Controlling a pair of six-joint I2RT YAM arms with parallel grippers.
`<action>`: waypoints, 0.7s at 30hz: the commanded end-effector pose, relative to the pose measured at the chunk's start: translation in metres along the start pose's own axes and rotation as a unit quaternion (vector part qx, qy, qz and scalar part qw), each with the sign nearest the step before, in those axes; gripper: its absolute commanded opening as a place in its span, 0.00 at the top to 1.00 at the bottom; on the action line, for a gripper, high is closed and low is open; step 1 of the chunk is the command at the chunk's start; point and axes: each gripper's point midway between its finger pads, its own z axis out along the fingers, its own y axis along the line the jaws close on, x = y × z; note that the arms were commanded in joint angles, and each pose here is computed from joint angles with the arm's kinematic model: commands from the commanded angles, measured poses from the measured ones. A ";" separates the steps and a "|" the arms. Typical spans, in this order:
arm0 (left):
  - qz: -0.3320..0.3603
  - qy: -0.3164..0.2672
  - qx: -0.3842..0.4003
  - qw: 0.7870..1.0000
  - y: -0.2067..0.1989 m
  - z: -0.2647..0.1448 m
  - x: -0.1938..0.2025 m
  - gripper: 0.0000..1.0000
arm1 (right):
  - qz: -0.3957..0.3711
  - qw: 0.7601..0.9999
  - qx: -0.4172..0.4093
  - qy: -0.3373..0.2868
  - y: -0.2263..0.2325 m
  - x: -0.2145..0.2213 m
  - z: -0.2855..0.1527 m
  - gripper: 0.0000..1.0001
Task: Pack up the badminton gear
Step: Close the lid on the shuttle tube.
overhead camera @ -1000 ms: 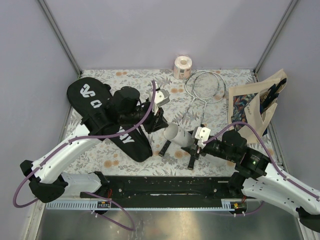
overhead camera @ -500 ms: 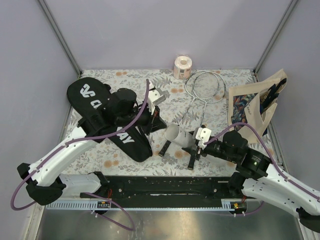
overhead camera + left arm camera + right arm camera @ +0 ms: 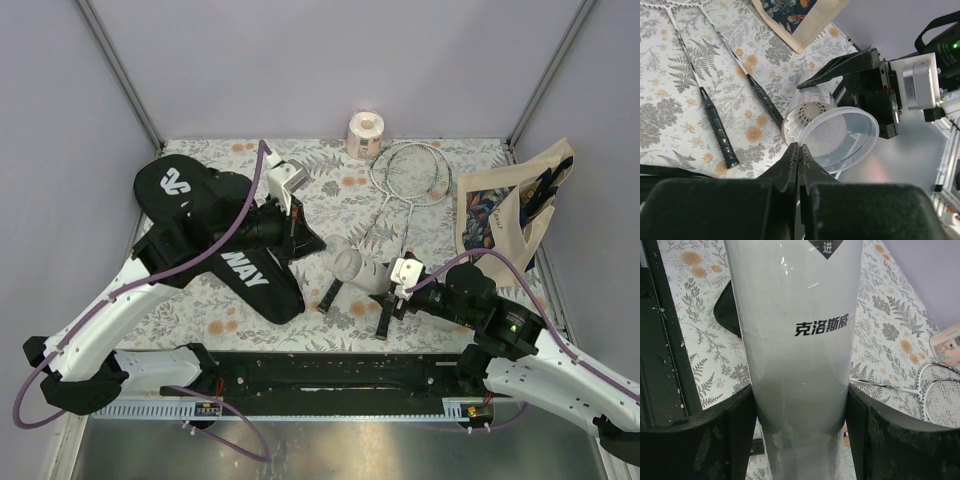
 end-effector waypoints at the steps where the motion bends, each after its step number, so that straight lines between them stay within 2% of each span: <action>1: -0.050 -0.016 0.007 0.999 -0.012 -0.012 -0.012 1.00 | -0.026 0.999 0.018 -0.039 -0.011 -0.026 -0.006 0.60; 7: -0.096 0.028 0.026 0.995 -0.016 0.003 0.005 1.00 | -0.039 0.998 0.020 -0.049 -0.014 -0.033 -0.006 0.60; 21: -0.133 0.067 0.003 0.989 -0.004 0.020 0.027 1.00 | -0.044 0.997 0.014 -0.065 -0.013 -0.039 -0.001 0.61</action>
